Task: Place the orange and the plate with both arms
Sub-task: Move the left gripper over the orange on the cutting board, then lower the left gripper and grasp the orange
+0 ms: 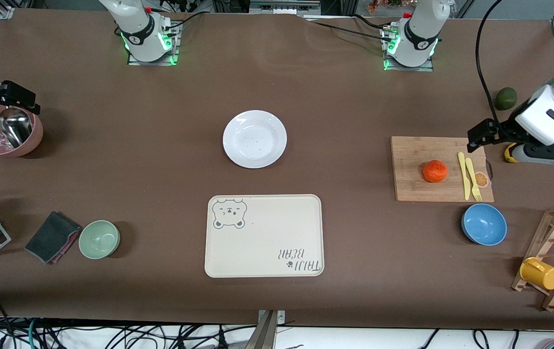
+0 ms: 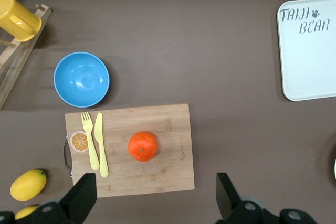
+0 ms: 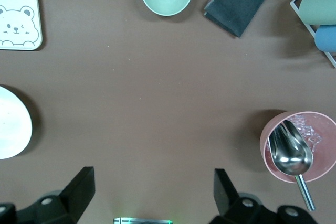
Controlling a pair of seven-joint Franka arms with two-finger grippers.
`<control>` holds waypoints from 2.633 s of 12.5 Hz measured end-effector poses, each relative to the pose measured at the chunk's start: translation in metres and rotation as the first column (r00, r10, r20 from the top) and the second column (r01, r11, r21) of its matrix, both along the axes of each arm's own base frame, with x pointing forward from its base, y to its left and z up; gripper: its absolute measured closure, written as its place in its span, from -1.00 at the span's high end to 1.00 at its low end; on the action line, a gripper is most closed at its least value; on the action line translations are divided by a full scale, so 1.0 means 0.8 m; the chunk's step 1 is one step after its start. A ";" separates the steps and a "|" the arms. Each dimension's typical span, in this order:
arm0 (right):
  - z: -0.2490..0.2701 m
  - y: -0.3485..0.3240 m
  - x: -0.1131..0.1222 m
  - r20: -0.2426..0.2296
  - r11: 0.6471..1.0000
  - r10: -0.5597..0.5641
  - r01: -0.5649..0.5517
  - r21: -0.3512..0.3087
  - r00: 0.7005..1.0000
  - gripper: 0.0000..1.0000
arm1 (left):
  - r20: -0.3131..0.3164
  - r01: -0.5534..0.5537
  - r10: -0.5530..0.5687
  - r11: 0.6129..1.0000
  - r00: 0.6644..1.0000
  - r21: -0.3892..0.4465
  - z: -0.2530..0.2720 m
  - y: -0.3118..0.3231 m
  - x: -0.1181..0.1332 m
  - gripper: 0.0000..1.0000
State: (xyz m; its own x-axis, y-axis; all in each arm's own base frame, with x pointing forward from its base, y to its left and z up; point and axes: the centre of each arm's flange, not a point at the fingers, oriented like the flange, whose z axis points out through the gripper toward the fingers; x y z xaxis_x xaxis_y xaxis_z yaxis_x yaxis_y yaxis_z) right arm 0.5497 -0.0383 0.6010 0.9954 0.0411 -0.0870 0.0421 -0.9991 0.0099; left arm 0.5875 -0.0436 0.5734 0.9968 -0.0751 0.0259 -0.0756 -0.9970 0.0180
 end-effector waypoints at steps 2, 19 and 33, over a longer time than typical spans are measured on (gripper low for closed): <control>-0.002 -0.001 0.001 -0.003 1.000 -0.001 0.001 -0.001 1.000 1.00 | -0.010 -0.004 0.004 1.000 1.000 0.001 0.001 0.003 -0.003 1.00; -0.004 0.006 -0.014 -0.085 0.998 0.034 -0.030 0.046 0.996 1.00 | -0.241 -0.084 0.085 0.996 0.967 0.017 -0.119 0.067 0.010 1.00; -0.004 -0.001 -0.016 -0.087 0.995 0.019 -0.010 0.096 0.996 1.00 | -0.239 -0.020 0.033 0.998 0.971 0.055 -0.456 0.062 -0.027 1.00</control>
